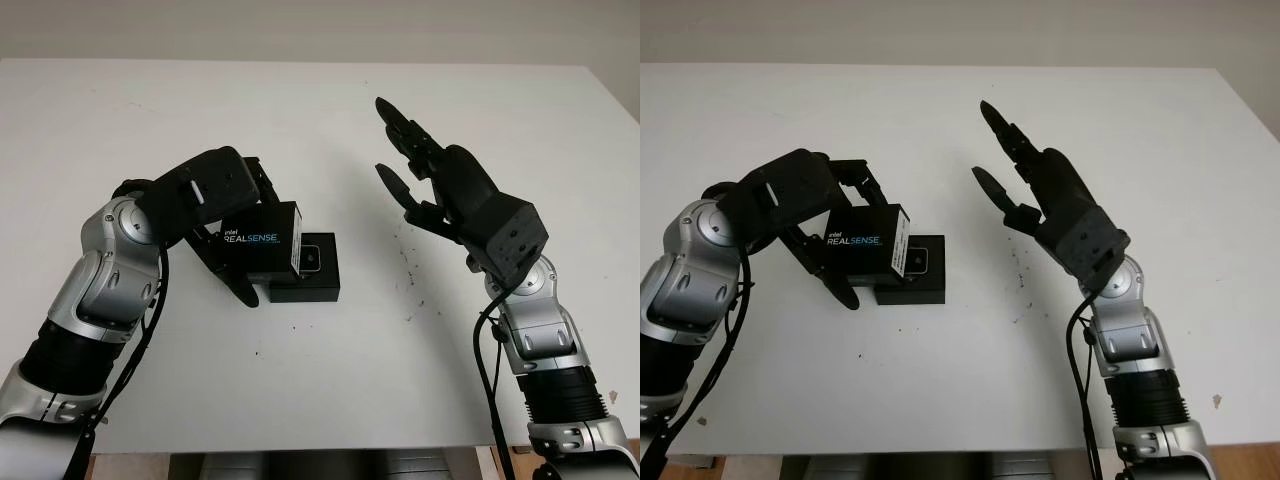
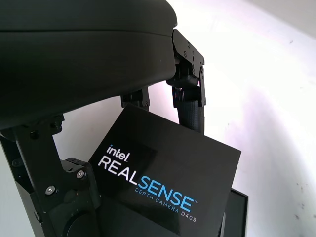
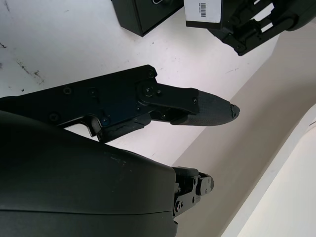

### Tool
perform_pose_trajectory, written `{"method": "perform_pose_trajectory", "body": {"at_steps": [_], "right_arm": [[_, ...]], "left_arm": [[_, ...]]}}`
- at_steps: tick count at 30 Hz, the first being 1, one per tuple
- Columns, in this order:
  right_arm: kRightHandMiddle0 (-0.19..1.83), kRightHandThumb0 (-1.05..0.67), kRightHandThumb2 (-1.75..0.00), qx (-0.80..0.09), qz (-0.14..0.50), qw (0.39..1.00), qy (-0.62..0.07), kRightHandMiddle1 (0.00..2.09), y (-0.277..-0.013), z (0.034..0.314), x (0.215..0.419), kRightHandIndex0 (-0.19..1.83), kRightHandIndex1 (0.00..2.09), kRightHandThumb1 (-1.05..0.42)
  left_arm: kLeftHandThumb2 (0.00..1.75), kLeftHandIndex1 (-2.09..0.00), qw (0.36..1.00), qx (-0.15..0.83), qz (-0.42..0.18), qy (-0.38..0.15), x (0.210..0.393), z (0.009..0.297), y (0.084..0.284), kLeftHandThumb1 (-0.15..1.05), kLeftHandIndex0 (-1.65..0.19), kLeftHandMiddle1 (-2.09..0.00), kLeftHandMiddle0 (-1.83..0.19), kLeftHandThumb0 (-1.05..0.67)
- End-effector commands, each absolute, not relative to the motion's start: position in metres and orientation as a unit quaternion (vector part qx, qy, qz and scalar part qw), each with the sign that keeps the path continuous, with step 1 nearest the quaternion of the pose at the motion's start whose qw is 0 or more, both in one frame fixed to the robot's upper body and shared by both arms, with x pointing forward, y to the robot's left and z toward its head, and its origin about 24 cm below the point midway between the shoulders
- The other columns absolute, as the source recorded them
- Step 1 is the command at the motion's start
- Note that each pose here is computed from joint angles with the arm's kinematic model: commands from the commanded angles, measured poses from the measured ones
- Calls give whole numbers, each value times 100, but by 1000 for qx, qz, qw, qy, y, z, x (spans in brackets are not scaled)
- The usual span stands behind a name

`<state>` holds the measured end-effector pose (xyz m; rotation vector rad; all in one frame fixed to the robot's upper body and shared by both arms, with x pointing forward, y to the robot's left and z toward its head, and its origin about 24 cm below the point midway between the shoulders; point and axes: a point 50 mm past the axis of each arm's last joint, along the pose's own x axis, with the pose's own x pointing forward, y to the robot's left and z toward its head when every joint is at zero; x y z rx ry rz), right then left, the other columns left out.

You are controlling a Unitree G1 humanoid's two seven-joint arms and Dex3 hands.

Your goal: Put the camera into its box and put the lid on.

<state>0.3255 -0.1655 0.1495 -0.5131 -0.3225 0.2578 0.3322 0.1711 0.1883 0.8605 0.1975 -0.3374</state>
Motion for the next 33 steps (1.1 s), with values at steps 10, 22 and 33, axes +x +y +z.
{"method": "perform_pose_trajectory", "body": {"at_steps": [10,22,33], "right_arm": [[10,-72,-53,-226,123,951,-173,4,-160,150,322,10,6,-105],[12,-74,-52,-224,114,952,-173,5,-161,148,321,12,6,-105],[11,-74,-52,-212,114,956,-169,5,-157,146,321,12,6,-105]], "left_arm": [[5,-160,886,411,-176,121,334,192,157,99,-47,-181,-67,-33],[6,-164,884,411,-181,129,336,187,151,100,-50,-182,-61,-34],[6,-164,887,411,-176,117,340,186,146,102,-44,-182,-60,-30]]}}
